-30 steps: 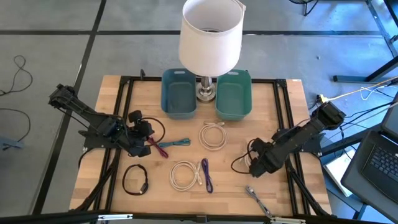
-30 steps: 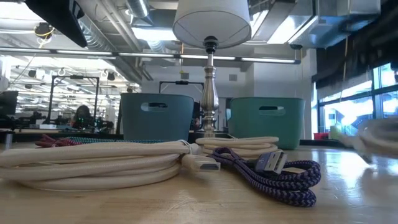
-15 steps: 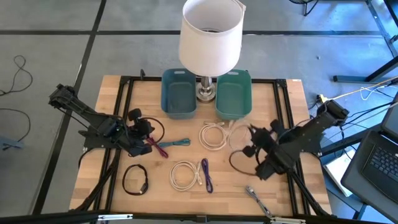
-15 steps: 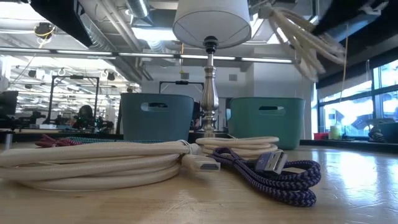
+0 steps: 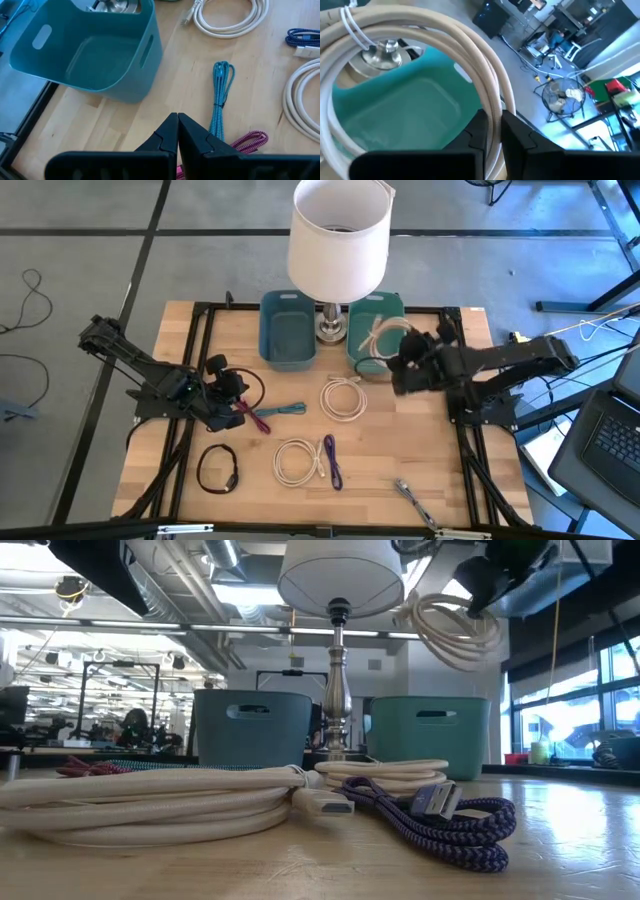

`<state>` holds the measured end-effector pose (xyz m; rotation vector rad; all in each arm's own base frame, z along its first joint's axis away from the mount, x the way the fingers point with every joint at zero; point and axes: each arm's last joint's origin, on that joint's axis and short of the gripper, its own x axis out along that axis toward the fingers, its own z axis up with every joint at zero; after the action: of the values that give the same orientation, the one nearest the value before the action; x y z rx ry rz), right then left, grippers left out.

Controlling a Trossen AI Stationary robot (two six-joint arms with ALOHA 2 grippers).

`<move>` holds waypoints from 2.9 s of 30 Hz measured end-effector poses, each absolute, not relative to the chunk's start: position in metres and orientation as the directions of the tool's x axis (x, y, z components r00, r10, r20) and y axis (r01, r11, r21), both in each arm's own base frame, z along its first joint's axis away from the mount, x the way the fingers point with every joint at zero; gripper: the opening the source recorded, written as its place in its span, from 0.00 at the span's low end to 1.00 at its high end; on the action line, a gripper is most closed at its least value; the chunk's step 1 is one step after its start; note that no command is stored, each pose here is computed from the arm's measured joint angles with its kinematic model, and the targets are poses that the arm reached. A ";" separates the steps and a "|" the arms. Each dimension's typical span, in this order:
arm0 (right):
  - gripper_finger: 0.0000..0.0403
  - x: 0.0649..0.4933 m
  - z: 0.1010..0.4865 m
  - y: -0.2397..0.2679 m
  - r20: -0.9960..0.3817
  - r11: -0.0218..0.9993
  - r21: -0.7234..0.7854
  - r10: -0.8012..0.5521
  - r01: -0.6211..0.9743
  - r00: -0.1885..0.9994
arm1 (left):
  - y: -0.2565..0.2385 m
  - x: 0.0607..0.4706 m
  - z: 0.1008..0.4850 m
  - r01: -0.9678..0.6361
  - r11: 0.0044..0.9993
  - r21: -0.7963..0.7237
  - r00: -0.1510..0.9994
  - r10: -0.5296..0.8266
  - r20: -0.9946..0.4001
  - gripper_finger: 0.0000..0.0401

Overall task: Pick & Place USB Port
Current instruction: Put the bottom right white hdmi cable into the green bin, then put the top white hdmi cable into the green bin

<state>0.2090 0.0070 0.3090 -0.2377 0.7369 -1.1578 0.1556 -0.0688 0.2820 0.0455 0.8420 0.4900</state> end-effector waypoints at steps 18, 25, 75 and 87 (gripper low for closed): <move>0.08 0.241 0.286 -0.104 -0.636 0.582 -0.500 -0.749 0.641 0.184 | -0.070 0.156 0.281 -0.356 0.909 0.216 0.554 0.392 -0.735 0.01; 0.08 0.234 0.238 -0.118 -0.658 0.590 -0.495 -0.734 0.638 0.168 | -0.070 0.156 0.281 -0.357 0.906 0.228 0.556 0.402 -0.727 0.01; 0.58 0.247 0.169 -0.164 -0.721 0.668 -0.424 -0.658 0.612 0.218 | -0.070 0.156 0.281 -0.377 0.902 0.211 0.557 0.403 -0.727 0.01; 0.41 0.228 0.233 -0.115 -0.618 0.655 -0.506 -0.729 0.562 0.294 | -0.070 0.155 0.281 -0.367 0.902 0.227 0.556 0.408 -0.724 0.01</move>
<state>0.2275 -0.1149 0.2328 -0.2064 0.9348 -0.8670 0.1554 -0.0695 0.2814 0.0514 0.8682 0.4581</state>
